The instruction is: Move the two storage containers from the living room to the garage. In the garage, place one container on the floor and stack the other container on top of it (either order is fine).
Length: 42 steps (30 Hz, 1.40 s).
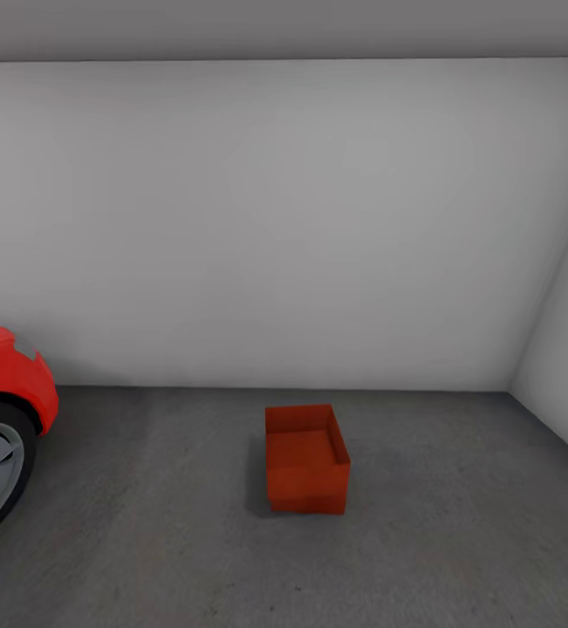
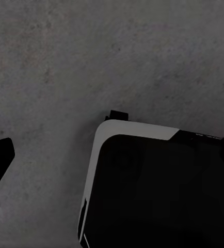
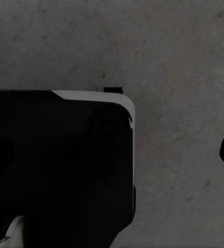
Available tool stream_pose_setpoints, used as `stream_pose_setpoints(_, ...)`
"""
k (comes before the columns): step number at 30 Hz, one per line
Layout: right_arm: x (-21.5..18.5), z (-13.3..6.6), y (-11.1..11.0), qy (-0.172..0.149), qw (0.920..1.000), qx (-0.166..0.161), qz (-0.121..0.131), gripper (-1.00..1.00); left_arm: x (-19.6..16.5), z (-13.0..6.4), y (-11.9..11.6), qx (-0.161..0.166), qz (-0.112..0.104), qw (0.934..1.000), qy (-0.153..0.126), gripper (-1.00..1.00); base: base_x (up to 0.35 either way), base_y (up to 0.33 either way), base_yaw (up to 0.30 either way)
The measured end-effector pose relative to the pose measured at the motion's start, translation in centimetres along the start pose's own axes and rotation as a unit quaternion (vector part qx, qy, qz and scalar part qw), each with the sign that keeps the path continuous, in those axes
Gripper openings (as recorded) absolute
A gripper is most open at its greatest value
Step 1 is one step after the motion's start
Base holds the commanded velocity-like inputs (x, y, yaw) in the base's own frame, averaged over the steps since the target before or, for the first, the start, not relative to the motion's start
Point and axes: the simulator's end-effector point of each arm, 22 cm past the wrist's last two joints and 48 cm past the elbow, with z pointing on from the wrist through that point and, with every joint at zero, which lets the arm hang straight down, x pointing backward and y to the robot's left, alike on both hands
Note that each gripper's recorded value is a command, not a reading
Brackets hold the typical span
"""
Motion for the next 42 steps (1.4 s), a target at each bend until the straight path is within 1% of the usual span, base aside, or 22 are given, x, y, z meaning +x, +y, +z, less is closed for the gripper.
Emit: stream_pose_setpoints(42,-2.8,-0.1,-0.1,-0.037,0.9993,0.000,0.001,1.00,-2.6,-0.4,-0.5,0.007,0.000,0.9994,-0.033,1.00,0.000,0.000,0.000)
